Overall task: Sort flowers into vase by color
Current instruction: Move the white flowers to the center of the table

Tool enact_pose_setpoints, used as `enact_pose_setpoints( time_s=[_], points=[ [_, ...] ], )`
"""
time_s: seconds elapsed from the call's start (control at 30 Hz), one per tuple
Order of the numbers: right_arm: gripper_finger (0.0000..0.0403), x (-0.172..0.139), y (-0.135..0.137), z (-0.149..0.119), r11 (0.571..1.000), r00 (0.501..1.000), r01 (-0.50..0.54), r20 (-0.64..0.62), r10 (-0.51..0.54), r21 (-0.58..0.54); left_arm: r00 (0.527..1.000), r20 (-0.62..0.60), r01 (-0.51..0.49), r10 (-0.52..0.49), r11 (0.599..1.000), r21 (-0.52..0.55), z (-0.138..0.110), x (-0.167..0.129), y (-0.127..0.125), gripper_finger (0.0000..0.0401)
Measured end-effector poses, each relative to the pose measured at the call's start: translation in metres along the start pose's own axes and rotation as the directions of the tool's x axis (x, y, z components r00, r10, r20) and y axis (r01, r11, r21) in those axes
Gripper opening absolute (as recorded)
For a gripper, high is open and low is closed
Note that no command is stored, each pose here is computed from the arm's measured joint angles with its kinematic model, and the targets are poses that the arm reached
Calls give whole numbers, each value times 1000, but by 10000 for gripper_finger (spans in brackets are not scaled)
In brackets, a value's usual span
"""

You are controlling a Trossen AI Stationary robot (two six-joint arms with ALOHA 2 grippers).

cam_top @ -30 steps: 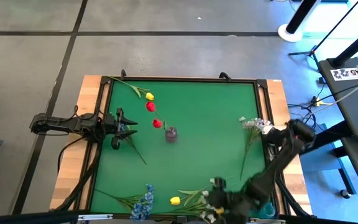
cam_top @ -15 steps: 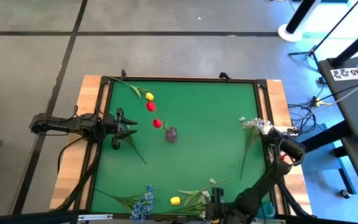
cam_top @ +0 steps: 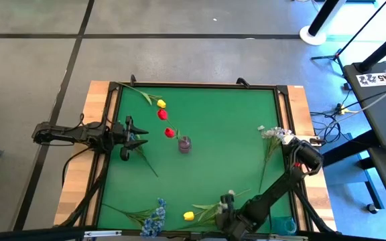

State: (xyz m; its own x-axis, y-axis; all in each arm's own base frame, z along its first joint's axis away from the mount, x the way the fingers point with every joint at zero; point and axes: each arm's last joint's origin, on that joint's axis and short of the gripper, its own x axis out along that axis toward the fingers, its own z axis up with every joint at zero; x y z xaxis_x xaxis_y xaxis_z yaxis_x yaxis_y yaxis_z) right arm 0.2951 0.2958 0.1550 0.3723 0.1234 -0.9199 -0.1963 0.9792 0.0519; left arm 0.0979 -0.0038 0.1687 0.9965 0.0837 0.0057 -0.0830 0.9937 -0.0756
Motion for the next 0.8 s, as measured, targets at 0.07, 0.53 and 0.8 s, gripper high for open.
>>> enact_pose_setpoints(
  time_s=[0.07,0.53,0.8],
  points=[
    [22,-20,-9,7,996,994,78,-68,-80,-37,1000,0,0,0,1000,0,0,0,0,167],
    [29,-114,-86,58,656,844,112,-277,-459,-747,1000,0,0,0,1000,0,0,0,0,167],
    [21,-71,-159,53,395,655,-116,-369,-660,-911,1000,0,-1,1,1000,0,0,0,0,167]
  ],
)
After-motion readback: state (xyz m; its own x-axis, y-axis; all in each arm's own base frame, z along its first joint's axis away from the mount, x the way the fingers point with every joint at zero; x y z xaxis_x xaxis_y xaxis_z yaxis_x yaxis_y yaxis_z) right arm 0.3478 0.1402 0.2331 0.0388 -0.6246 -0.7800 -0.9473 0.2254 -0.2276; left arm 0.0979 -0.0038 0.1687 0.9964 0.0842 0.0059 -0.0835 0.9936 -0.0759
